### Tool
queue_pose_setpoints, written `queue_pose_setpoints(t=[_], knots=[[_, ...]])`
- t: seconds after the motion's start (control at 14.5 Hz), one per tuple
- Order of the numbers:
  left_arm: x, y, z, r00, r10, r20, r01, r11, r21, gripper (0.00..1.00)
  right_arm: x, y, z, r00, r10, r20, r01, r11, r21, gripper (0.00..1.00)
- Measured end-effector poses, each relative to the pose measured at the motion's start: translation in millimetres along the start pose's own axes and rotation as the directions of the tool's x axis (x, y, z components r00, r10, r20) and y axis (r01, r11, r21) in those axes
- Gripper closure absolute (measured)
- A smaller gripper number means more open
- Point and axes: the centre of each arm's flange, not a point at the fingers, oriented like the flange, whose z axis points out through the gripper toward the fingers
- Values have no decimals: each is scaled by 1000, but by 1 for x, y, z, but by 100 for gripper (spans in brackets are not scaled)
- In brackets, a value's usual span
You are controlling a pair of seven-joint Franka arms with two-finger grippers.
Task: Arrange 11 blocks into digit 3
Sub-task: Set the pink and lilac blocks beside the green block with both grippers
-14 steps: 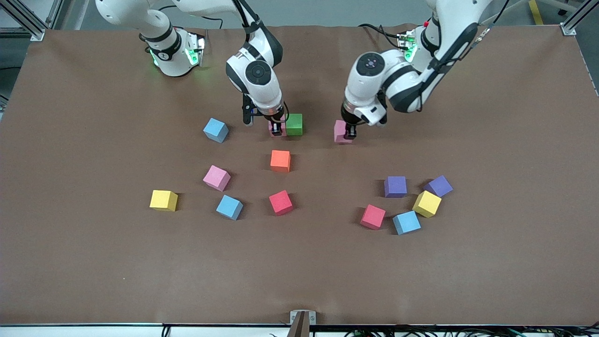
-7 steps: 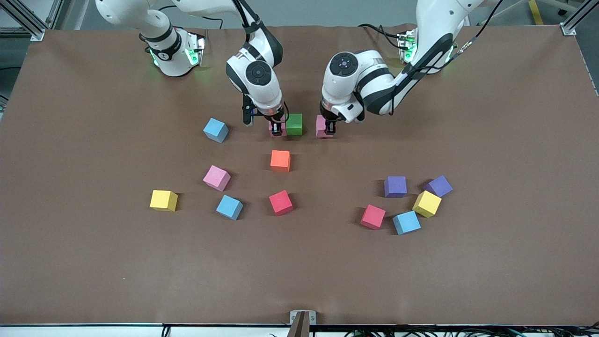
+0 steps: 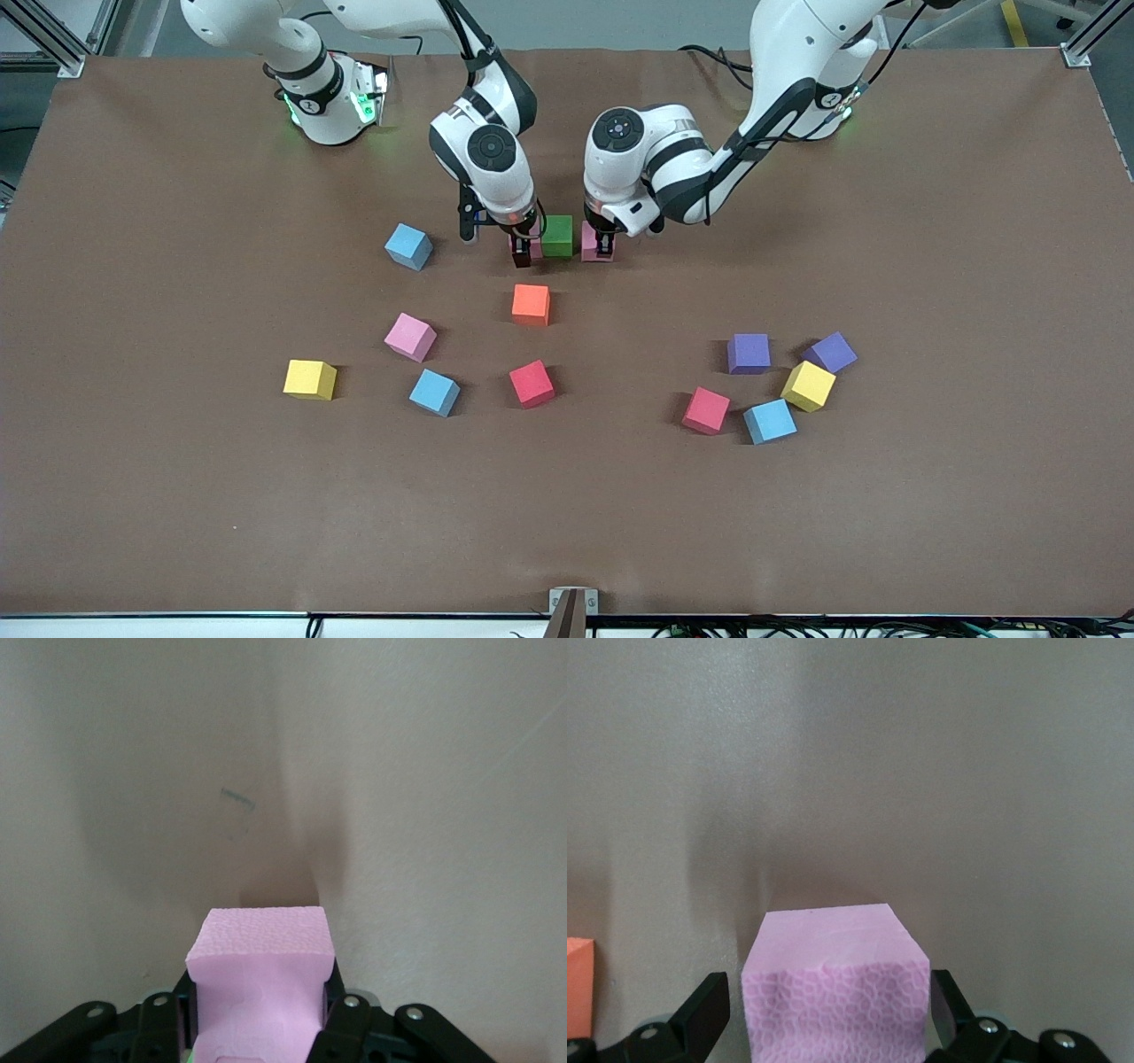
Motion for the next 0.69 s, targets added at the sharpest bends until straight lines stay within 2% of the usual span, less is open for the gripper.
queue_pose_setpoints(t=[0.48, 0.69], knots=[[-12, -3, 7, 999, 4, -35, -5, 1000, -8, 47, -5, 4, -47, 999, -40, -7, 40, 998, -45, 0], [-14, -2, 7, 1000, -4, -29, 4, 1000, -4, 47, 5, -6, -82, 994, -113, 14, 113, 992, -47, 0]])
